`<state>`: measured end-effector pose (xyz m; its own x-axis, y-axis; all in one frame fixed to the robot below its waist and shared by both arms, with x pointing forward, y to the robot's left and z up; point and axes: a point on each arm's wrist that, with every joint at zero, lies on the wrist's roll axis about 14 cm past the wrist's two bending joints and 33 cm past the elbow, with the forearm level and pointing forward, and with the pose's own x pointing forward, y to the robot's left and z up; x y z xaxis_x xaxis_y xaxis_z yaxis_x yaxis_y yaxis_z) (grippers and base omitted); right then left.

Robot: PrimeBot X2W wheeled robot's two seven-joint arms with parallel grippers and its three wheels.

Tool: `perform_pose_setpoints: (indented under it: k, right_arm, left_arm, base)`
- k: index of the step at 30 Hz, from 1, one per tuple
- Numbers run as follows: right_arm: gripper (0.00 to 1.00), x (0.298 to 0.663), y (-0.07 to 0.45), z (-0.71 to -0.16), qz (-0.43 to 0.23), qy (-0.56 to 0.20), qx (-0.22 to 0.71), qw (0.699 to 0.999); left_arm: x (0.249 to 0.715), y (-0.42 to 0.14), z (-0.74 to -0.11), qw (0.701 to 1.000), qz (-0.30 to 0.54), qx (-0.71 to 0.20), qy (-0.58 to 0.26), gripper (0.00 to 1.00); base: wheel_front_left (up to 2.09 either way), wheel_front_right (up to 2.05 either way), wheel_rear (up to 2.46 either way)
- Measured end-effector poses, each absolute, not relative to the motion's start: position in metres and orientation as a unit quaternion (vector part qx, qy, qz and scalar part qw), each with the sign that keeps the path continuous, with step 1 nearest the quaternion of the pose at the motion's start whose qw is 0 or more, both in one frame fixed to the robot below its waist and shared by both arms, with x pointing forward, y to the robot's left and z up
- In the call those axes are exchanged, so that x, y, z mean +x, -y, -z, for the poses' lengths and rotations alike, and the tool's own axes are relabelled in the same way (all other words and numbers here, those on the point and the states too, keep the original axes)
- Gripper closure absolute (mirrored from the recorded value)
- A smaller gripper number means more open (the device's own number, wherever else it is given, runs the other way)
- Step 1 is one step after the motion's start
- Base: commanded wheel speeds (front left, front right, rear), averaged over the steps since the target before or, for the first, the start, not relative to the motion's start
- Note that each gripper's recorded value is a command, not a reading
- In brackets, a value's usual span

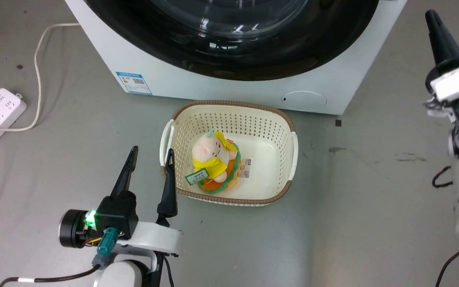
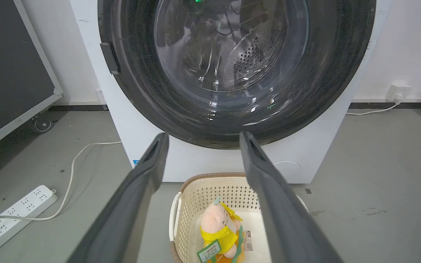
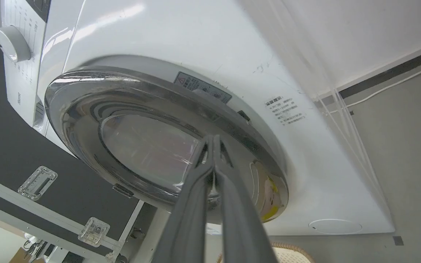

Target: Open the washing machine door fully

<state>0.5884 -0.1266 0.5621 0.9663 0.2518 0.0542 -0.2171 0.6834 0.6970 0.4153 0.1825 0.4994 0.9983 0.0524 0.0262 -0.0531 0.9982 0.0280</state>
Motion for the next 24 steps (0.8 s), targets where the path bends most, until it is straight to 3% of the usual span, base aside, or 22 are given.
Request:
perform_pose_setpoints:
  k: [24]
  right_arm:
    - [1.00, 0.672, 0.098, -0.535, -0.144, -0.186, 0.511, 0.827]
  left_arm:
    - [0.427, -0.182, -0.477, 0.999, -0.029, 0.024, -0.001, 0.00]
  base:
    - [0.00, 0.00, 0.00]
